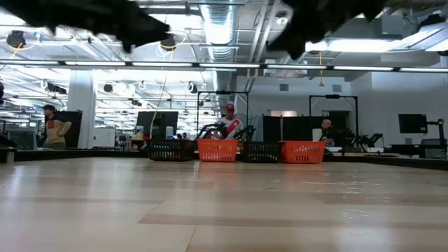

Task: Pick & Place Markers
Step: Return to Home Position

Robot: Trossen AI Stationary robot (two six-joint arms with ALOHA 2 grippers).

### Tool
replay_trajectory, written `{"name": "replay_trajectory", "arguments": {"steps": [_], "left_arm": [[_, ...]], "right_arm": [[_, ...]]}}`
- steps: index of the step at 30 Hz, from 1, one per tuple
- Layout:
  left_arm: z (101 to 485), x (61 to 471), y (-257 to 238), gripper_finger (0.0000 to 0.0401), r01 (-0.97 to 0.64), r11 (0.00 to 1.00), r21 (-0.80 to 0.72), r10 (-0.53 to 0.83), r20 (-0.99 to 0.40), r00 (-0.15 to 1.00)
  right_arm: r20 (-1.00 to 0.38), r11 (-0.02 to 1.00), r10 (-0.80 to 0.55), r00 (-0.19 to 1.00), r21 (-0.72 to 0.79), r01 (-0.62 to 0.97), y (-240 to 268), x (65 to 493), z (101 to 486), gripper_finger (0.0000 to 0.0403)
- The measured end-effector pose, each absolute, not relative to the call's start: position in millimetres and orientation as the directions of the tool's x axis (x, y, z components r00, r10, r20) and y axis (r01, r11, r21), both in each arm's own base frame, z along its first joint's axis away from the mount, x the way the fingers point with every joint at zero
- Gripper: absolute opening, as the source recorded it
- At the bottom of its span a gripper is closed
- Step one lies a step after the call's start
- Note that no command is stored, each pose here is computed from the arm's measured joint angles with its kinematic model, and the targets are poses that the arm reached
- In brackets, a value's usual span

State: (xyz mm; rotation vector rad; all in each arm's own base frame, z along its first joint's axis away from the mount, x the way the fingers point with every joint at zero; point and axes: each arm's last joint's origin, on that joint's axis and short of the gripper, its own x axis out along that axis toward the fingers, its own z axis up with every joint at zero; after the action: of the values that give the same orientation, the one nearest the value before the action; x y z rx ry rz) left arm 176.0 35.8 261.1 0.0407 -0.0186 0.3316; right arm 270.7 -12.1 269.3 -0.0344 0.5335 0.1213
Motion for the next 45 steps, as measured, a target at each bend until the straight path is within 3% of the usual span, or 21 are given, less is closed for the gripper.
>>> {"name": "replay_trajectory", "arguments": {"steps": [4,9,14,18,28,31,38,41,45], "left_arm": [[248,144,32,0.0145,-0.337,0.942,-0.002,0.329,0.224,0.917],[235,126,30,0.0145,-0.355,0.935,0.004,0.34,0.279,0.898],[227,114,31,0.0145,-0.363,0.93,-0.051,0.36,0.318,0.877],[224,110,31,0.0145,-0.356,0.93,-0.095,0.367,0.333,0.869],[205,116,29,0.0145,-0.247,0.96,-0.133,0.266,0.156,0.951],[196,116,29,0.0145,-0.25,0.958,-0.143,0.268,0.127,0.955],[173,116,28,0.0145,-0.242,0.949,-0.203,0.258,0.055,0.965],[171,117,25,0.0145,-0.206,0.957,-0.206,0.218,0.035,0.975],[170,118,21,0.0145,-0.165,0.968,-0.19,0.173,0.029,0.984]], "right_arm": [[-0.381,0.984,0.151,0.912,-0.029,-0.175,2,258,295,0.0001],[-0.244,0.97,0.208,0.947,-0.071,-0.231,17,227,328,0.0001],[-0.122,0.959,0.258,0.959,-0.092,-0.269,23,177,336,0.0001],[-0.037,0.964,0.249,0.968,-0.084,-0.251,21,138,323,0.0001],[0.122,0.976,0.199,0.972,-0.119,-0.185,11,72,259,0.0001],[0.143,0.984,0.15,0.978,-0.117,-0.134,9,70,244,0.0001],[-0.007,0.979,0.137,0.991,-0.151,-0.136,9,84,213,0.0001],[0.059,0.978,0.138,0.989,-0.165,-0.127,9,87,211,0.0001],[0.05,0.979,0.138,0.989,-0.16,-0.129,9,88,202,0.0001]]}}
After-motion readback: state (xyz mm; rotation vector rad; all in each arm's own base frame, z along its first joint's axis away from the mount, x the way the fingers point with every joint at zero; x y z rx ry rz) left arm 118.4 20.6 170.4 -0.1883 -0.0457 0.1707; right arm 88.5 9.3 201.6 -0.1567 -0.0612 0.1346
